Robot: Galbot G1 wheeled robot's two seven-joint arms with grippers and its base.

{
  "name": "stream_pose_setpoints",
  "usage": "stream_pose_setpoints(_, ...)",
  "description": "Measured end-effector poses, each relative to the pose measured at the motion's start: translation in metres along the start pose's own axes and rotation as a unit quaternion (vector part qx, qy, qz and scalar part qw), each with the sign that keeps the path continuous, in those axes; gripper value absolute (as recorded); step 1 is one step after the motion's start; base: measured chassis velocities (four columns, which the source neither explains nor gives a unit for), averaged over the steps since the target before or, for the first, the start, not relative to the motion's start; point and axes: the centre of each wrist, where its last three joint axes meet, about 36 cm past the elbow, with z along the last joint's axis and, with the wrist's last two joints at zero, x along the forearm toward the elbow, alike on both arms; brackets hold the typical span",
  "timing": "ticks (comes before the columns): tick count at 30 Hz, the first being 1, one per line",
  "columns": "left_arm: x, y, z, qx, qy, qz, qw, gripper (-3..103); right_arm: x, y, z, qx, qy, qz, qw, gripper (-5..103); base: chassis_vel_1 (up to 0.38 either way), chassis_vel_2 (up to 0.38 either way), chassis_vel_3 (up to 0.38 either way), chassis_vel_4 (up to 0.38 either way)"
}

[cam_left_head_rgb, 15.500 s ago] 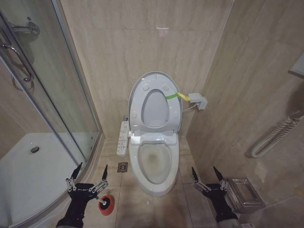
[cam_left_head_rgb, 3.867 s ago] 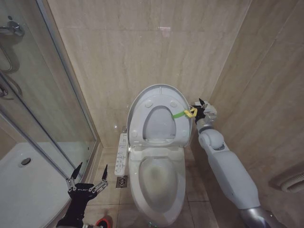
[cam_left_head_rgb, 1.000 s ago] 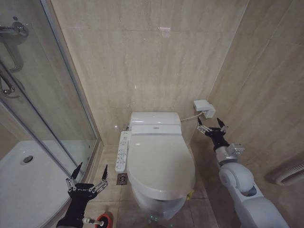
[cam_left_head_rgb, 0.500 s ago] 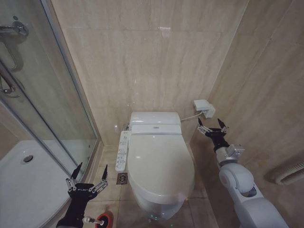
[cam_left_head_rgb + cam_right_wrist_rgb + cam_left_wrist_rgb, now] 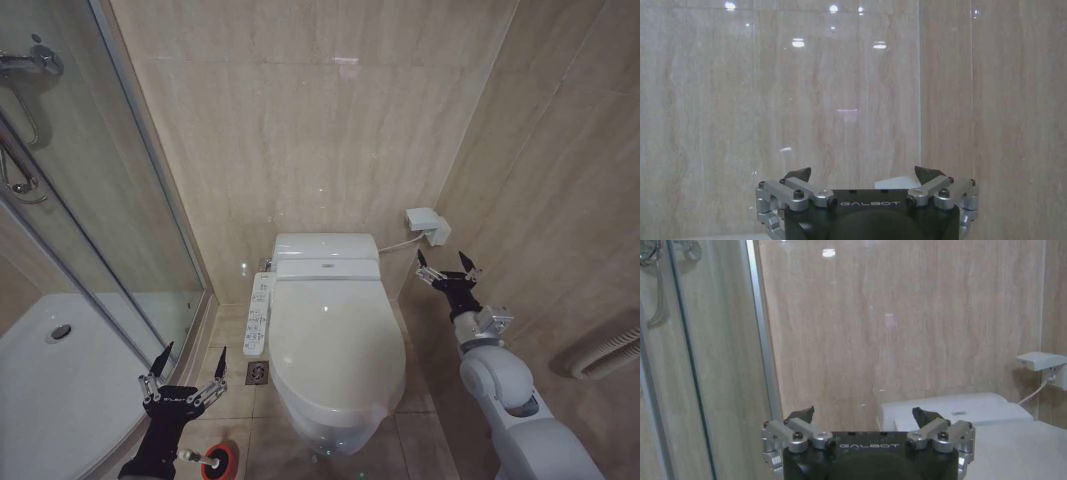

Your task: Open the toilet lid, clean the toilet bowl with a toilet brush, close the toilet lid, and flush.

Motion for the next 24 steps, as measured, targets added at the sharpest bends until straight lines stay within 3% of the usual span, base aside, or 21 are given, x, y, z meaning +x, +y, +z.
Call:
stream_pose_setpoints(16, 0.000, 0.000, 0.000, 0.000, 0.000, 0.000, 1.0000, 99, 0.015, 0.004, 0.007, -0.009, -0.019, 0.001, 1.000, 100, 0.000, 0.000, 0.000, 0.000)
stream_pose_setpoints(24, 0.000, 0.000, 0.000, 0.000, 0.000, 0.000, 1.0000, 99, 0.036, 0.008, 0.042, -0.006, -0.022, 0.003, 1.000, 100, 0.000, 0.000, 0.000, 0.000)
